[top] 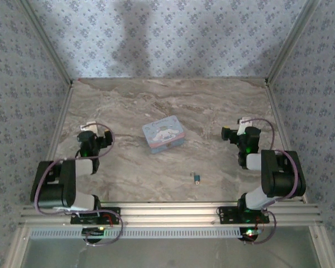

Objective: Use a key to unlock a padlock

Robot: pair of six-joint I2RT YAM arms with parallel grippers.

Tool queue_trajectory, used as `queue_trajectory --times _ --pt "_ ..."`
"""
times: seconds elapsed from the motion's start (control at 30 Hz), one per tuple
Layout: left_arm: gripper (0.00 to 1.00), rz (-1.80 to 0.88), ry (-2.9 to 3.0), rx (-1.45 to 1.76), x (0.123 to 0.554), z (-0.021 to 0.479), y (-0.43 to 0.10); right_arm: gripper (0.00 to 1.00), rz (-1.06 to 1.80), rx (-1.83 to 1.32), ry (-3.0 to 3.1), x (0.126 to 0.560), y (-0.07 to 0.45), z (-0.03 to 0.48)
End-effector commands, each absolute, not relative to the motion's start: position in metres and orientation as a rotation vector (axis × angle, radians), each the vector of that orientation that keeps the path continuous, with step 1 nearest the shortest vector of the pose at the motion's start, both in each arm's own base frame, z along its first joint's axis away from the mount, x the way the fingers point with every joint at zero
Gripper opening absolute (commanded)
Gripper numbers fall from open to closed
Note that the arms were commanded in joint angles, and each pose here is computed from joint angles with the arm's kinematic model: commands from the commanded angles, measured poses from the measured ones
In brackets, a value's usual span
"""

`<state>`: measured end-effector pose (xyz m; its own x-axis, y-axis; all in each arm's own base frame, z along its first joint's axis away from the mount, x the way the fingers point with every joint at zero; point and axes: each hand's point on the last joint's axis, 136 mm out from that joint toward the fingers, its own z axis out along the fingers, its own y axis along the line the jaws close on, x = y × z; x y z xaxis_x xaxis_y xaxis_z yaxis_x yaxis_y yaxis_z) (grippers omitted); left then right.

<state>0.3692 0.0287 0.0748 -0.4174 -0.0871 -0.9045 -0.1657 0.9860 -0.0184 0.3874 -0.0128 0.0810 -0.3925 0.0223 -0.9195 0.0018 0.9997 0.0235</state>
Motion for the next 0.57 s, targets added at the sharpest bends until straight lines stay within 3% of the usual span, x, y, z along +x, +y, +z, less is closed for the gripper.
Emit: queue_trajectory --times 0.0,0.53 --pt "0.98 0.057 1.901 -0.132 0.3917 0.0931 0.0246 1.0 -0.009 0.005 1.969 0.3915 -0.0143 0.0846" --pt "0.98 0.057 1.96 -0.096 0.3966 0.0892 0.0194 1.0 -0.024 0.0 1.969 0.3915 -0.013 0.0845"
